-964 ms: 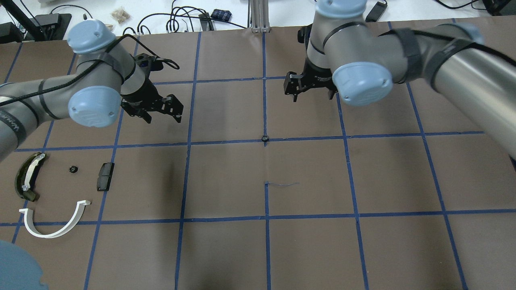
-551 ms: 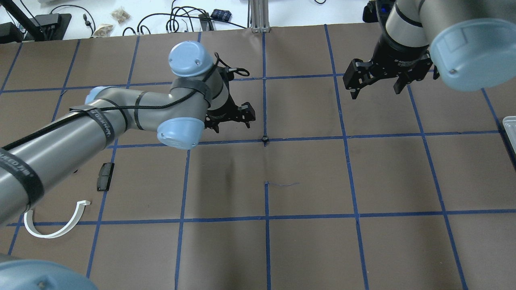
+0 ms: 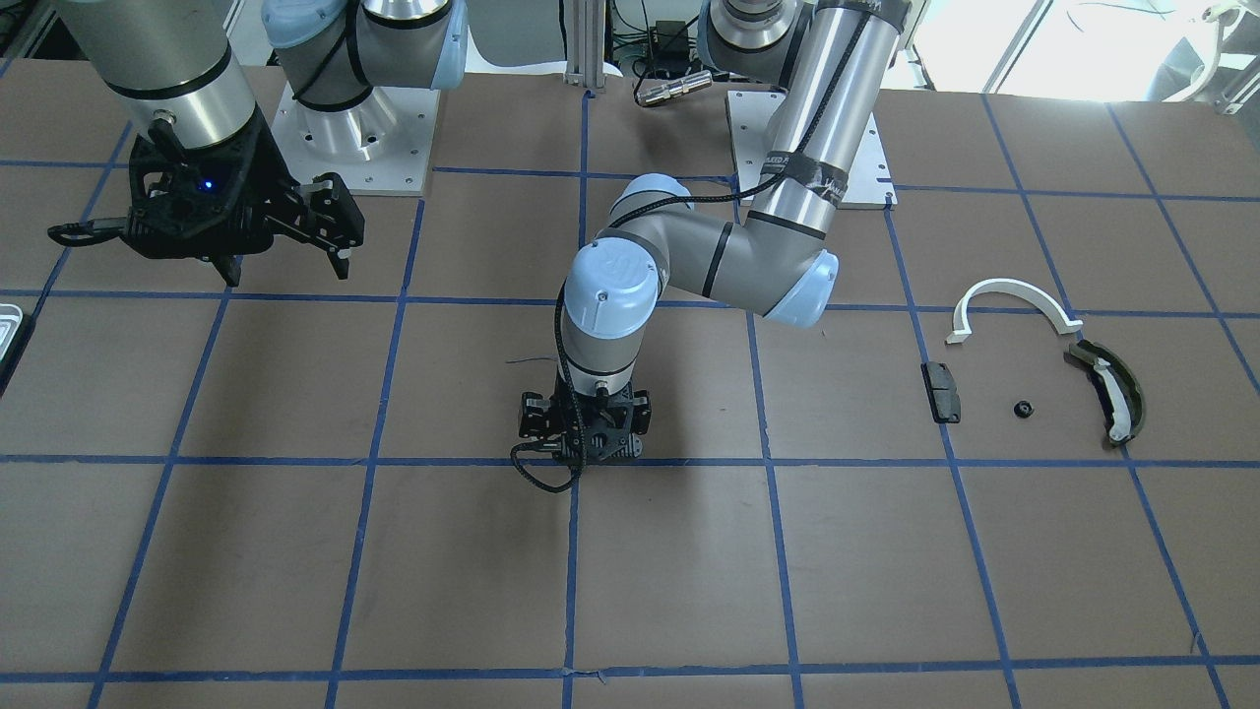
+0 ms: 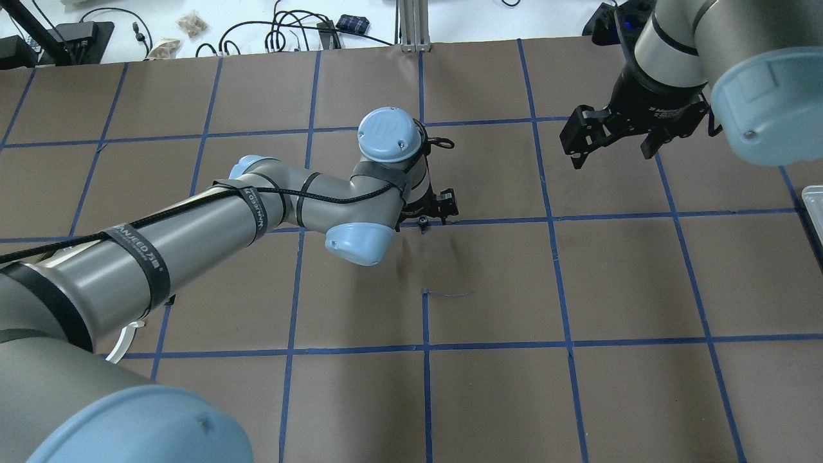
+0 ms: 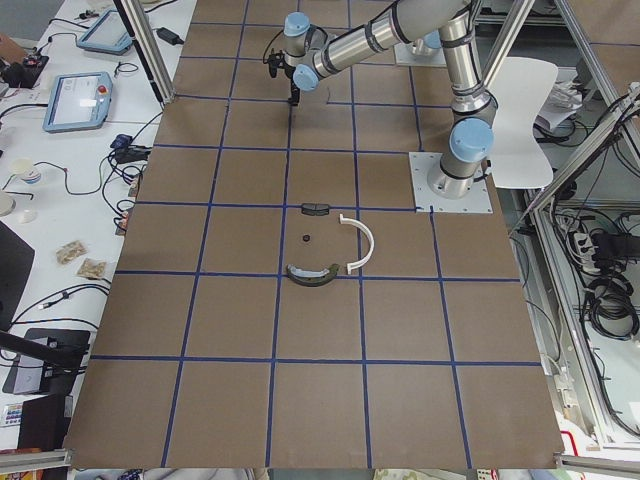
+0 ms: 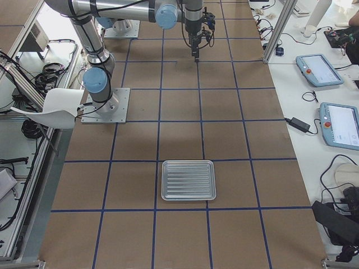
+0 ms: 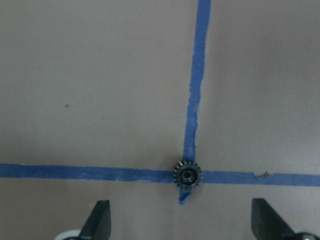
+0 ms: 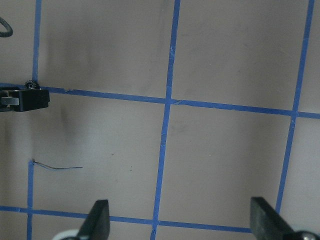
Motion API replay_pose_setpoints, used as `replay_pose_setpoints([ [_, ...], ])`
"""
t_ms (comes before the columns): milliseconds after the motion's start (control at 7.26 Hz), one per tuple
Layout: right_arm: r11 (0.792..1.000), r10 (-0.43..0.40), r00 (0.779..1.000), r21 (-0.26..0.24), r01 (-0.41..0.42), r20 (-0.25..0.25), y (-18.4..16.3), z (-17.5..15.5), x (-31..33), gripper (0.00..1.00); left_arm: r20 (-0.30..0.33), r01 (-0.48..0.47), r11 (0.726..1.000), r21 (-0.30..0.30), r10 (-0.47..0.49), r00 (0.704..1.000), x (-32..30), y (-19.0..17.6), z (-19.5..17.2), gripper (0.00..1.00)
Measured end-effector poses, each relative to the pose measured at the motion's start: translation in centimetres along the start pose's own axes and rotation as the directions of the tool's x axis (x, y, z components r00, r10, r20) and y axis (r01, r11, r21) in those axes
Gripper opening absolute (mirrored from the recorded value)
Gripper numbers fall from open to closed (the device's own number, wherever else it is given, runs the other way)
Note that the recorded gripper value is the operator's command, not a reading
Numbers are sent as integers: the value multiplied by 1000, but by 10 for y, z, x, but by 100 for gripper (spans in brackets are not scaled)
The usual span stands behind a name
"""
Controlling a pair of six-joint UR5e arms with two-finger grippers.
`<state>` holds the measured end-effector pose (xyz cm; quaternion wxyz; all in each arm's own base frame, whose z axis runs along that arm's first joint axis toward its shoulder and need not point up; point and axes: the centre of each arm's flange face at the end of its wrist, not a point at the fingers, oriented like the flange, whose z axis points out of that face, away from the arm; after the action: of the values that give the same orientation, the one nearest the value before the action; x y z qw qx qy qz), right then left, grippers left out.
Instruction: Place bearing gear from tray to pile
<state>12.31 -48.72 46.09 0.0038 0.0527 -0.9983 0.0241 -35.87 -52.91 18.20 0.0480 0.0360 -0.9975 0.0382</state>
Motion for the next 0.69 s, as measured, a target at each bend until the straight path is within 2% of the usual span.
replay_pose_setpoints([
  [138, 1000, 11, 1000, 7, -11, 4, 1, -3, -1, 100, 4, -6, 1000, 10, 6, 1000, 3, -3, 4, 90],
  [276, 1000, 11, 1000, 4, -12, 7, 1, -1, -1, 100, 7, -7, 1000, 19, 7, 1000, 6, -9, 7, 81],
  [413, 1000, 6, 1000, -8, -6, 9, 1, 5, 1, 100, 16, -5, 1000, 24, 5, 1000, 7, -13, 10, 49],
  [551, 1000, 3, 1000, -19, -3, 10, 0, 11, 2, 100, 29, -6, 1000, 25, 5, 1000, 7, -13, 13, 26],
  [689, 1000, 2, 1000, -24, -2, 8, -1, 13, 2, 100, 37, -9, 1000, 26, 8, 999, 7, -13, 14, 18],
])
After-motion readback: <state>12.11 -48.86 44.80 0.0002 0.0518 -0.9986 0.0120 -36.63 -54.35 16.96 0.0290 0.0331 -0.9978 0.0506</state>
